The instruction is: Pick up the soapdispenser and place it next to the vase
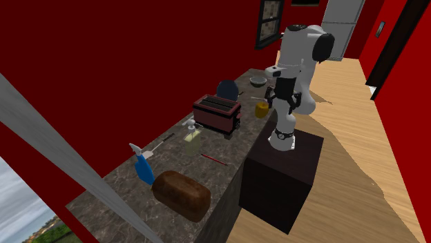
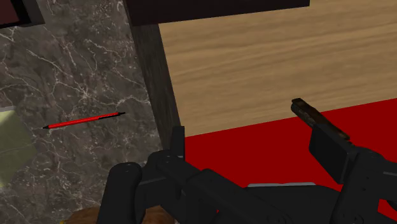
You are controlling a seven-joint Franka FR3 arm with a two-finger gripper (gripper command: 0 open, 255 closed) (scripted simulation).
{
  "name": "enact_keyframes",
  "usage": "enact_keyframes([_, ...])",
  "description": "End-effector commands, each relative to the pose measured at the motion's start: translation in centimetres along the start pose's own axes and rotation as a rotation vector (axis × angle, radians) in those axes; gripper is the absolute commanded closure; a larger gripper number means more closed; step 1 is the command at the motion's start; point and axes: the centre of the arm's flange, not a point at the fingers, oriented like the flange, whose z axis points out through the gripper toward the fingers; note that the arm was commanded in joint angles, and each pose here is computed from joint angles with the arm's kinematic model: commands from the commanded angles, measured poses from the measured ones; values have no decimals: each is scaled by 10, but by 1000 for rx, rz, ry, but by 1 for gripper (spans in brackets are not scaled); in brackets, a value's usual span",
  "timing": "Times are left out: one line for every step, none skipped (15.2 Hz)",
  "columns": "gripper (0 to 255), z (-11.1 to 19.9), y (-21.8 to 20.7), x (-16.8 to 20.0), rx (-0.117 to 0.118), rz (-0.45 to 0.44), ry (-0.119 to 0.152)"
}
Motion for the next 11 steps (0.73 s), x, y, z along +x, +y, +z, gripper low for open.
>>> enact_keyframes([0,0,0,0,0,0,0])
enact_keyframes([0,6,12,2,1,-2,5])
enact_keyframes([0,11,24,4,2,-5,9])
enact_keyframes([0,17,35,6,3,-7,14])
enact_keyframes([0,22,47,8,4,-9,19])
enact_keyframes([0,28,59,10,4,-11,24])
enact_keyframes([0,33,71,13,5,-14,28])
enact_keyframes([0,39,83,15,6,-16,33])
enact_keyframes([0,44,94,17,7,-18,38])
enact_keyframes([0,50,106,20,8,-21,43])
enact_keyframes([0,55,118,22,9,-23,47])
